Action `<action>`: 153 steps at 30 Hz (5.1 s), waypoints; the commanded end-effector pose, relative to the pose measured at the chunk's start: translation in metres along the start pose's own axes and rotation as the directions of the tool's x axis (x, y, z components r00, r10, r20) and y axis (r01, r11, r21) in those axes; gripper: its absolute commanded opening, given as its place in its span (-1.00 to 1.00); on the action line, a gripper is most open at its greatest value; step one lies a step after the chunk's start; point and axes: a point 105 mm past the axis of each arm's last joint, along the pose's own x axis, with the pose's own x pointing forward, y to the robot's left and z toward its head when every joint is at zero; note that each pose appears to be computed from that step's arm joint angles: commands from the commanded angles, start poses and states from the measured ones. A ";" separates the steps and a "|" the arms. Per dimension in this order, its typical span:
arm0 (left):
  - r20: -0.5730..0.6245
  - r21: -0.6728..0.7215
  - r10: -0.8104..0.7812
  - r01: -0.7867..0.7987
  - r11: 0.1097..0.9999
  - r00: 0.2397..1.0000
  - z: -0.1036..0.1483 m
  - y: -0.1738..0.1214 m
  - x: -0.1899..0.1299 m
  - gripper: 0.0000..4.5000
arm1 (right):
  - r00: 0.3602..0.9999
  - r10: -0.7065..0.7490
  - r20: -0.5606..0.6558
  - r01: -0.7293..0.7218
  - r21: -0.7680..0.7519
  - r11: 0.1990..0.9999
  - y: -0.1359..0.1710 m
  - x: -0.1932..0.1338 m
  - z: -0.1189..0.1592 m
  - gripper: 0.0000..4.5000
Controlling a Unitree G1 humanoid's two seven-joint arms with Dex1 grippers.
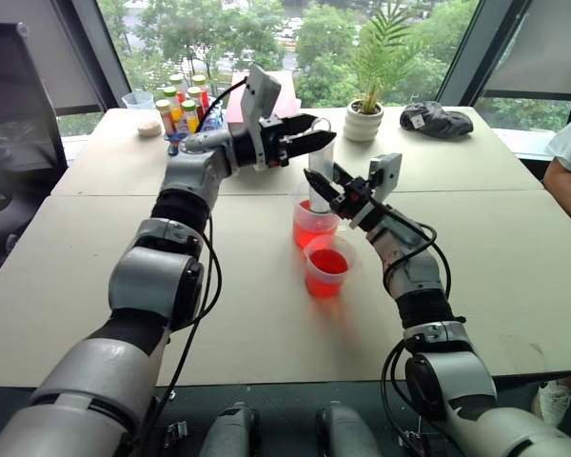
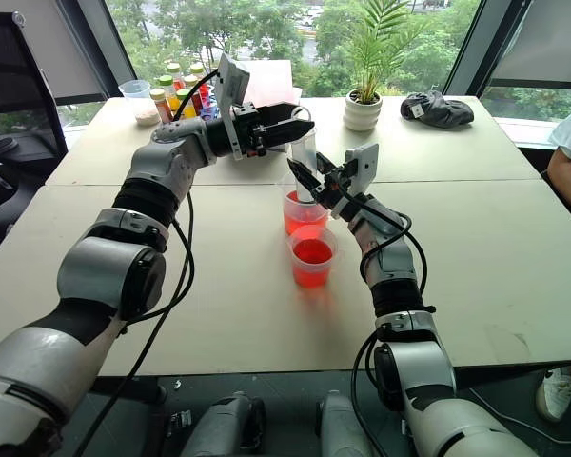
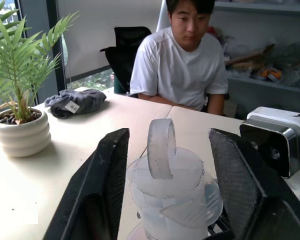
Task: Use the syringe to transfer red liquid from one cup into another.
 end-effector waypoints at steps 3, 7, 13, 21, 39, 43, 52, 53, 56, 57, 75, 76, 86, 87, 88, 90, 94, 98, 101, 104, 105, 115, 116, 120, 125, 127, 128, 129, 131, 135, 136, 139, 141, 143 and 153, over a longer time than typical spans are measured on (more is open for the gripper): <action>0.063 0.043 -0.023 0.020 0.999 0.998 0.024 -0.003 0.003 -0.98 | 1.000 0.012 -0.025 -0.013 -0.013 1.000 0.002 -0.003 -0.004 -0.36; 0.065 0.056 -0.016 0.012 0.998 0.998 0.029 -0.001 0.003 -0.98 | 0.999 0.024 -0.043 -0.025 -0.013 1.000 0.002 -0.003 -0.006 -0.36; 0.121 0.089 0.029 -0.040 0.995 0.992 0.053 0.006 -0.002 -0.98 | 0.995 0.045 -0.094 -0.046 -0.012 0.999 0.002 -0.005 -0.014 -0.36; 0.169 0.144 0.071 -0.096 0.985 0.983 0.078 0.013 -0.011 -0.98 | 0.989 0.065 -0.132 -0.065 0.004 0.998 0.004 -0.006 -0.021 -0.36; 0.212 0.186 0.122 -0.163 0.969 0.970 0.098 0.021 -0.021 -0.98 | 0.987 0.076 -0.139 -0.075 0.012 0.997 0.007 -0.005 -0.023 -0.36; 0.215 0.187 0.124 -0.166 0.968 0.969 0.099 0.021 -0.021 -0.98 | 0.988 0.076 -0.137 -0.075 0.011 0.997 0.007 -0.005 -0.022 -0.36; 0.179 0.160 0.087 -0.116 0.980 0.980 0.085 0.017 -0.019 -0.80 | 0.991 0.081 -0.109 -0.082 -0.001 0.997 0.009 0.000 -0.012 -0.36; 0.169 0.151 0.072 -0.099 0.984 0.983 0.081 0.016 -0.019 -0.59 | 0.992 0.079 -0.100 -0.080 -0.004 0.997 0.009 0.001 -0.009 -0.36; 0.138 0.131 0.029 -0.047 0.990 0.990 0.070 0.011 -0.019 0.02 | 0.995 0.071 -0.072 -0.072 -0.015 0.997 0.007 0.004 0.001 -0.36; 0.129 0.127 0.015 -0.032 0.991 0.992 0.067 0.009 -0.020 0.24 | 0.995 0.070 -0.066 -0.071 -0.018 0.997 0.007 0.005 0.003 -0.36; 0.117 0.011 -0.044 0.043 0.999 0.992 0.050 -0.008 -0.061 0.98 | 0.987 0.044 0.155 -0.029 -0.099 0.995 0.006 0.012 0.098 -0.36; 0.114 0.006 -0.045 0.044 0.999 0.993 0.049 -0.010 -0.063 0.98 | 0.983 0.041 0.176 -0.024 -0.100 0.995 0.008 0.008 0.108 -0.36; 0.078 -0.041 -0.121 0.124 0.991 0.990 0.043 -0.028 -0.065 0.98 | 0.988 0.022 0.152 -0.012 -0.068 0.998 0.040 -0.045 0.108 -0.36; 0.078 -0.047 -0.139 0.143 0.989 0.987 0.044 -0.032 -0.065 0.98 | 0.990 0.011 0.140 -0.002 -0.061 0.998 0.043 -0.050 0.101 -0.36; 0.081 -0.053 -0.155 0.160 0.986 0.985 0.045 -0.035 -0.064 0.98 | 0.992 0.000 0.129 0.007 -0.058 0.998 0.045 -0.055 0.095 -0.36; 0.082 -0.064 -0.193 0.198 0.978 0.978 0.047 -0.042 -0.061 0.98 | 0.995 -0.027 0.098 0.033 -0.061 0.998 0.047 -0.062 0.082 -0.36; 0.086 -0.096 -0.257 0.264 0.960 0.963 0.046 -0.056 -0.053 0.98 | 0.995 -0.066 0.076 0.069 -0.048 0.996 0.051 -0.069 0.066 -0.36; 0.097 -0.103 -0.281 0.291 0.951 0.955 0.046 -0.063 -0.042 0.98 | 0.995 -0.071 0.069 0.074 -0.046 0.996 0.056 -0.069 0.060 -0.36; 0.109 -0.106 -0.289 0.300 0.948 0.951 0.048 -0.065 -0.036 0.98 | 0.995 -0.073 0.069 0.076 -0.045 0.996 0.058 -0.069 0.058 -0.36; 0.128 -0.101 -0.296 0.309 0.946 0.947 0.050 -0.068 -0.026 0.98 | 0.995 -0.070 0.065 0.073 -0.051 0.996 0.060 -0.069 0.057 -0.36; 0.135 -0.108 -0.291 0.306 0.946 0.947 0.051 -0.067 -0.023 0.98 | 0.996 -0.065 0.062 0.068 -0.055 0.996 0.061 -0.069 0.057 -0.36; 0.137 -0.121 -0.300 0.317 0.941 0.944 0.045 -0.068 -0.010 -0.27 | 0.998 -0.041 0.051 0.044 -0.070 0.997 0.066 -0.068 0.056 -0.36; 0.133 -0.121 -0.307 0.323 0.939 0.942 0.044 -0.069 -0.009 -0.49 | 0.998 -0.039 0.051 0.043 -0.071 0.997 0.067 -0.068 0.057 -0.36; 0.120 -0.119 -0.326 0.340 0.933 0.938 0.040 -0.073 -0.008 -0.96 | 0.998 -0.029 0.058 0.034 -0.076 0.997 0.069 -0.067 0.060 -0.36; 0.095 -0.114 -0.351 0.361 0.926 0.931 0.034 -0.078 -0.010 -0.96 | 0.997 -0.015 0.080 0.022 -0.087 0.996 0.071 -0.065 0.071 -0.36; 0.086 -0.116 -0.354 0.362 0.925 0.931 0.030 -0.079 -0.010 -0.96 | 0.995 -0.016 0.096 0.024 -0.090 0.996 0.070 -0.064 0.078 -0.36; 0.075 -0.117 -0.356 0.363 0.924 0.931 0.026 -0.080 -0.011 -0.96 | 0.994 -0.017 0.106 0.026 -0.091 0.995 0.069 -0.064 0.082 -0.36; 0.066 -0.119 -0.358 0.364 0.924 0.931 0.023 -0.081 -0.011 -0.96 | 0.993 -0.017 0.113 0.027 -0.092 0.995 0.069 -0.064 0.086 -0.36; 0.052 -0.124 -0.365 0.369 0.921 0.930 0.017 -0.084 -0.011 -0.96 | 0.992 -0.015 0.127 0.027 -0.094 0.995 0.068 -0.063 0.093 -0.36; 0.038 -0.135 -0.367 0.369 0.920 0.929 0.009 -0.087 -0.013 -0.96 | 0.989 -0.012 0.148 0.026 -0.093 0.995 0.068 -0.061 0.104 -0.36; 0.035 -0.140 -0.367 0.368 0.919 0.930 0.008 -0.087 -0.013 -0.96 | 0.988 -0.012 0.152 0.026 -0.092 0.995 0.068 -0.061 0.106 -0.36; 0.023 -0.157 -0.371 0.370 0.916 0.928 -0.001 -0.091 -0.014 -0.96 | 0.987 -0.009 0.160 0.025 -0.099 0.995 0.068 -0.060 0.113 -0.36; 0.015 -0.171 -0.368 0.365 0.915 0.930 -0.007 -0.093 -0.014 -0.96 | 0.987 -0.008 0.162 0.025 -0.104 0.994 0.067 -0.060 0.117 -0.36; 0.012 -0.179 -0.363 0.359 0.916 0.932 -0.011 -0.093 -0.014 -0.96 | 0.987 -0.008 0.161 0.025 -0.105 0.994 0.066 -0.061 0.119 -0.36; 0.003 -0.196 -0.350 0.344 0.918 0.937 -0.016 -0.092 -0.016 -0.96 | 0.988 -0.011 0.151 0.025 -0.091 0.996 0.066 -0.064 0.122 -0.36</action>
